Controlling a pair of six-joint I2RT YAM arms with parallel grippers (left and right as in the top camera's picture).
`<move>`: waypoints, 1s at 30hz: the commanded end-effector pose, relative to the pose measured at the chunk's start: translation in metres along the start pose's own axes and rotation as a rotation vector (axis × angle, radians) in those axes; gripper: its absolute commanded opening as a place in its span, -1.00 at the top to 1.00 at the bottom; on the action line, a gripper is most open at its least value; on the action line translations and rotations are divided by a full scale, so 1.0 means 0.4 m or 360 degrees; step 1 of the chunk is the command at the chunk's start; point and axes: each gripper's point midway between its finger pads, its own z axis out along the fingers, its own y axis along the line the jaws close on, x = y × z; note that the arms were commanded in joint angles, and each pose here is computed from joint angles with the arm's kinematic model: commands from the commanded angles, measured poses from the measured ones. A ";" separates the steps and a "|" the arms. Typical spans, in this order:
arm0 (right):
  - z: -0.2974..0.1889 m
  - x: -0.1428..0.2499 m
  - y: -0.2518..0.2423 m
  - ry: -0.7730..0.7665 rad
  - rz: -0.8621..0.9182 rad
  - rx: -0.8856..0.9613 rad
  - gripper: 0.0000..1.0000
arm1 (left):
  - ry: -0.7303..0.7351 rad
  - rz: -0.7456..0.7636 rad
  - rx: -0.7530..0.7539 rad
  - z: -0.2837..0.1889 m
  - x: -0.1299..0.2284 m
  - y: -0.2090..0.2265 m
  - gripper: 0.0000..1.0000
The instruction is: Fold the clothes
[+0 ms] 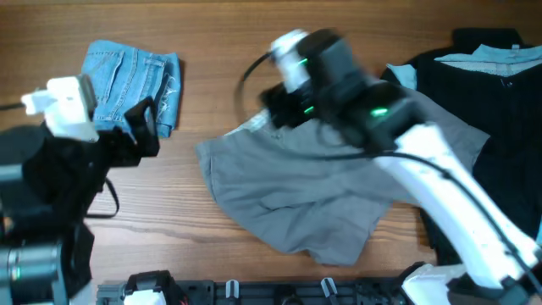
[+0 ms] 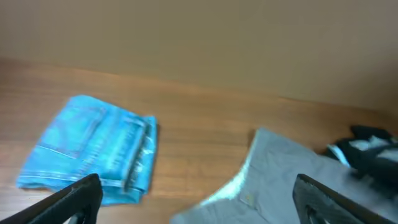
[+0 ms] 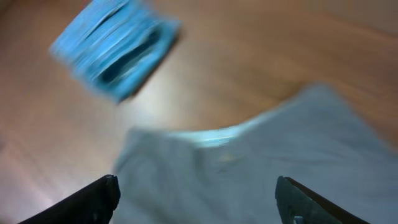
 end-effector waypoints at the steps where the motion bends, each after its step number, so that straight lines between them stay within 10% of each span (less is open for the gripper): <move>1: -0.163 -0.080 -0.151 -0.0287 0.0382 0.0179 -0.70 | 0.0339 0.0073 0.0303 0.152 0.080 -0.082 -0.83; 7: -0.211 -0.014 -0.282 -0.0191 0.0669 0.0277 -0.70 | 0.0846 0.0420 0.0601 0.493 0.348 -0.239 -0.48; 15: -0.197 0.054 -0.294 -0.0009 0.0707 0.0320 -0.72 | 0.0948 0.0492 0.0674 0.735 0.561 -0.282 -0.82; 27: -0.174 0.088 -0.303 0.0067 0.0724 0.0352 -0.73 | 0.1145 0.0692 0.0811 0.769 0.760 -0.324 -0.67; 30: -0.174 0.089 -0.303 0.0068 0.0723 0.0352 -0.74 | 0.1187 0.0741 0.0850 0.752 0.796 -0.359 -0.18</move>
